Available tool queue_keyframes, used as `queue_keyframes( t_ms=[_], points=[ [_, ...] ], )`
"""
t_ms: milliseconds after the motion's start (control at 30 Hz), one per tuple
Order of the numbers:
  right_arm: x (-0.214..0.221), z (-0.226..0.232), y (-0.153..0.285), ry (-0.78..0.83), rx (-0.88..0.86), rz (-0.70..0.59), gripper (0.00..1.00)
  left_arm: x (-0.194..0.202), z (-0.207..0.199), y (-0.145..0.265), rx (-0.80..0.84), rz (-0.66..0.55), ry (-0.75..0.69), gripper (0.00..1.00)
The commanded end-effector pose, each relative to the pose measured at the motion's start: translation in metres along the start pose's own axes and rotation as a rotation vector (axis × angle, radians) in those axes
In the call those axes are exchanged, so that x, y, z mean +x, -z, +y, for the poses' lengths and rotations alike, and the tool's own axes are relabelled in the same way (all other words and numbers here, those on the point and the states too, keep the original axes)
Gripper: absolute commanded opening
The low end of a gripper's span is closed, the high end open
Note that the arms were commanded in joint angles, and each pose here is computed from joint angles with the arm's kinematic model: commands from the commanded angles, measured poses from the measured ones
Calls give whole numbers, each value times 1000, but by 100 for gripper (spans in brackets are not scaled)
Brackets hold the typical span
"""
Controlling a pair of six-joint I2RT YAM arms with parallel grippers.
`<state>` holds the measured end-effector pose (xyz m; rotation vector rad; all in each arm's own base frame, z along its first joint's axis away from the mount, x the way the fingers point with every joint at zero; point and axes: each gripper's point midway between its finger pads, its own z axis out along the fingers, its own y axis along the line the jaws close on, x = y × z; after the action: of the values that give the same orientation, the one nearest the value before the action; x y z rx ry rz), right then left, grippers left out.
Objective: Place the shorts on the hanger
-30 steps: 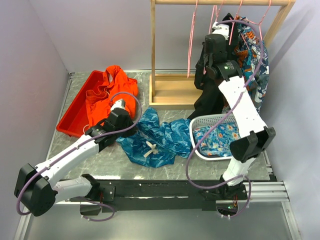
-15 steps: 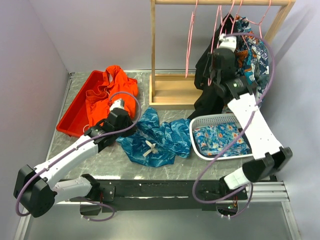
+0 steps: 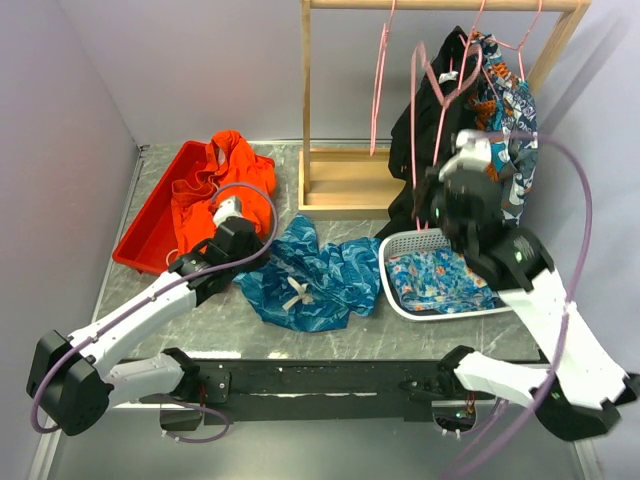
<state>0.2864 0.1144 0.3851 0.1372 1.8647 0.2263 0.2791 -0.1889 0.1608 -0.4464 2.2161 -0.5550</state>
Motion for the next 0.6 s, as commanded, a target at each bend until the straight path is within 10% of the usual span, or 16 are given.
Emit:
queue_keyframes(
  t_ms=[0,567],
  points=[
    [65,-10,25,-17,-1,155,0,-26,-8,4,22,-115,67,1],
    [218,16,112,1,-483,604,0,-35,-3,-4,-10,-163,-9,1]
  ],
)
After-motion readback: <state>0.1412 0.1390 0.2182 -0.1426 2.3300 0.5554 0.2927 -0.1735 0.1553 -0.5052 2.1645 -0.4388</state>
